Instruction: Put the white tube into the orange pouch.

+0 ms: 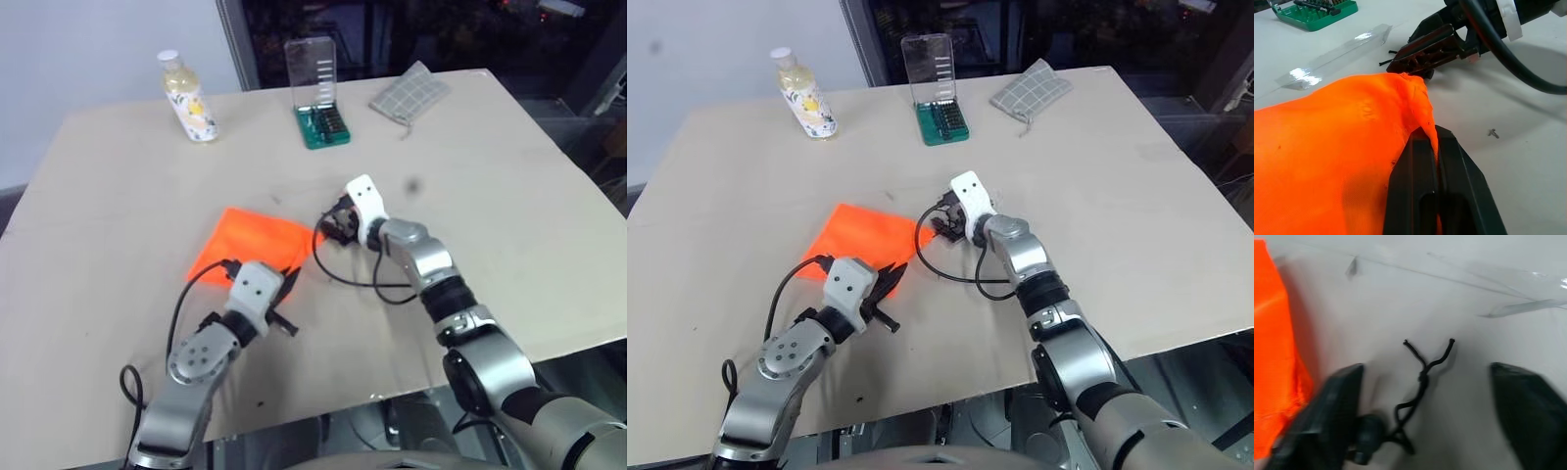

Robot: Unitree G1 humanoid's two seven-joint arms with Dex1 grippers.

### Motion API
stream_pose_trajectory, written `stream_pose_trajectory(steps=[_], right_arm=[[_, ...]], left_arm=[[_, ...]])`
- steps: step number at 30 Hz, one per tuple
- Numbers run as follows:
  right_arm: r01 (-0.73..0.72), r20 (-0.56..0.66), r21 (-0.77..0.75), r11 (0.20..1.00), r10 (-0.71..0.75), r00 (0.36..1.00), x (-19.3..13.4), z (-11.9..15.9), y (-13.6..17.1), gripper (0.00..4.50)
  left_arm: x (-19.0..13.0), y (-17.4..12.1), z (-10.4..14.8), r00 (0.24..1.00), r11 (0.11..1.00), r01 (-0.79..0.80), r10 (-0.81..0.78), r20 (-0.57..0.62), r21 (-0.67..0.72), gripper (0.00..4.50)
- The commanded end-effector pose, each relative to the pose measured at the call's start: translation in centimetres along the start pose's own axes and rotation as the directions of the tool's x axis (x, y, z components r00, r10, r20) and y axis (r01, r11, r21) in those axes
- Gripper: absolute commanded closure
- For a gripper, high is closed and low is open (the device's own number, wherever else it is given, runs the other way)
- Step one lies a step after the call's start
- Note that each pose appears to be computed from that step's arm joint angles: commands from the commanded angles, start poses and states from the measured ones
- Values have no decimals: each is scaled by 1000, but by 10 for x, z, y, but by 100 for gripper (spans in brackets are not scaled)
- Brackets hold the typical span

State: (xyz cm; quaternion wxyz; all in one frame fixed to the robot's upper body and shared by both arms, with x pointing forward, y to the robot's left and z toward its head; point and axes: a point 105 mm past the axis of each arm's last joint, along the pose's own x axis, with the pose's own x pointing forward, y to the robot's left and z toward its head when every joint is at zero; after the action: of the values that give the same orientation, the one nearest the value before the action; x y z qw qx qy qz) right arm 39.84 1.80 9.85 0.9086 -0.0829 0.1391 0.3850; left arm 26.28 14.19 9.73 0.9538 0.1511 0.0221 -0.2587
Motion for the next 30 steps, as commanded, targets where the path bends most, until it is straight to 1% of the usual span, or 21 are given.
stream_pose_trajectory(steps=[1,2,3,5,6,10,12,14,15,18,20,22,23,24,26,28,30], right_arm=[[-34,-120,-7,999,33,992,1,-32,8,218],[-41,-131,-13,999,39,991,1,-35,10,271],[-49,-142,-22,999,45,989,1,-38,12,306],[-58,-158,-33,998,52,986,1,-42,15,404],[-60,-162,-32,998,55,985,1,-43,15,437],[-57,-164,-29,998,52,985,0,-44,16,438],[-36,-135,-26,999,32,990,0,-38,12,438],[-14,-71,-14,1000,13,997,1,-24,8,438],[-9,-18,16,1000,9,1000,2,-12,8,438],[-55,156,188,981,25,987,0,27,10,438],[-140,265,363,921,42,963,-5,53,12,438],[-236,356,523,819,42,934,-11,76,11,438],[-282,391,576,768,44,919,-15,85,11,438],[-325,420,611,722,53,906,-18,92,12,438],[-379,450,649,659,68,890,-23,100,13,438],[-418,461,703,575,79,884,-26,102,13,438],[-424,455,732,533,80,887,-27,101,13,438]], left_arm=[[-2,3,9,999,999,-20,19,31,30,450],[-2,3,9,999,999,-21,20,31,30,450],[-2,3,9,999,999,-22,21,30,31,450],[-2,2,9,999,999,-24,23,30,31,450],[-2,2,9,999,999,-25,24,30,30,450],[-2,2,9,999,999,-29,28,31,30,450],[-2,2,9,999,999,-30,29,30,31,450],[-2,3,9,999,999,-31,30,30,33,450],[-2,3,9,999,999,-31,30,30,33,450],[-2,3,9,999,999,-31,30,30,34,450],[-2,4,9,999,999,-30,29,31,35,450],[-1,4,9,999,999,-31,30,31,36,450],[-1,4,9,999,999,-31,30,32,36,450],[0,5,9,999,999,-31,30,32,37,450],[0,6,9,999,999,-32,31,32,38,450],[1,7,10,999,999,-35,34,34,40,450],[1,7,10,999,999,-35,34,35,32,450]])
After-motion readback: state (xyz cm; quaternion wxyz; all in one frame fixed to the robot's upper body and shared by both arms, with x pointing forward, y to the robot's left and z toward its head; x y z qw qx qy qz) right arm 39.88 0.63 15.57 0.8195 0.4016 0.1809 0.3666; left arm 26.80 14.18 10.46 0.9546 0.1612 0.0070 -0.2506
